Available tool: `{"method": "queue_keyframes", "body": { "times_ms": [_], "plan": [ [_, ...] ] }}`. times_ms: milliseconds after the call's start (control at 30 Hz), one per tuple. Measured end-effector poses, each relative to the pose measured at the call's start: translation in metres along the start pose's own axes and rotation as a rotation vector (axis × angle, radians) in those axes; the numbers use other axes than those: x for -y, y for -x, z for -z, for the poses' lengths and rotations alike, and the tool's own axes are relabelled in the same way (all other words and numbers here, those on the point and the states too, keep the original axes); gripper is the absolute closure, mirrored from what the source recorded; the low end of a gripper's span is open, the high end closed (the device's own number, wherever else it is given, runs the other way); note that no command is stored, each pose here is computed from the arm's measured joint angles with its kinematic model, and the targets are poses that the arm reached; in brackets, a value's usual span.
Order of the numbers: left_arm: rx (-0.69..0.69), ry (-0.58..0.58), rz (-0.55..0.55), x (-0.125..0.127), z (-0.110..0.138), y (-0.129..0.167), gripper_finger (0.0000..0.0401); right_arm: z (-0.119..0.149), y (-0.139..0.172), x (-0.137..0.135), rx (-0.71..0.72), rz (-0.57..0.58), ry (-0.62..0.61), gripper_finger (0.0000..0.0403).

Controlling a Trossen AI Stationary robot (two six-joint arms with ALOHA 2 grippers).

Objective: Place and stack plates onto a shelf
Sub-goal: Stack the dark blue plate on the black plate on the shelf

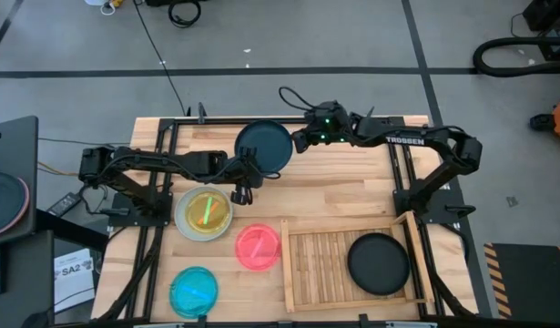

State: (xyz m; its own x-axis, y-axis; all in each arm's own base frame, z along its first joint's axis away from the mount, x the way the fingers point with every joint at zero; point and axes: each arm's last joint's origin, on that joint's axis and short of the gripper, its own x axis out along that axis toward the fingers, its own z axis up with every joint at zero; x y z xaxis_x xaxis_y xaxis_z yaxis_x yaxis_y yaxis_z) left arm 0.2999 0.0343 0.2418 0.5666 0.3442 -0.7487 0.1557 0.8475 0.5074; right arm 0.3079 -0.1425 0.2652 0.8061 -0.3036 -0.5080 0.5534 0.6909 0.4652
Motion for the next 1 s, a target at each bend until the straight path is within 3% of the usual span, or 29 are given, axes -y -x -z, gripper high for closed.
{"method": "queue_keyframes", "body": {
  "times_ms": [267, 633, 1000],
  "plan": [
    [0.000, 0.000, 0.002, 0.000, 0.000, 0.000, 0.0384, 0.011, -0.017, 0.003, -0.043, 0.028, 0.002, 0.0291],
    [-0.002, 0.005, 0.002, 0.000, 0.000, 0.000, 0.0384, 0.009, -0.021, 0.001, -0.030, -0.043, 0.004, 0.0295],
    [-0.027, -0.058, -0.060, -0.002, 0.000, 0.000, 0.0378, 0.008, -0.021, 0.002, -0.003, -0.002, 0.009, 0.0374]
  ]
}}
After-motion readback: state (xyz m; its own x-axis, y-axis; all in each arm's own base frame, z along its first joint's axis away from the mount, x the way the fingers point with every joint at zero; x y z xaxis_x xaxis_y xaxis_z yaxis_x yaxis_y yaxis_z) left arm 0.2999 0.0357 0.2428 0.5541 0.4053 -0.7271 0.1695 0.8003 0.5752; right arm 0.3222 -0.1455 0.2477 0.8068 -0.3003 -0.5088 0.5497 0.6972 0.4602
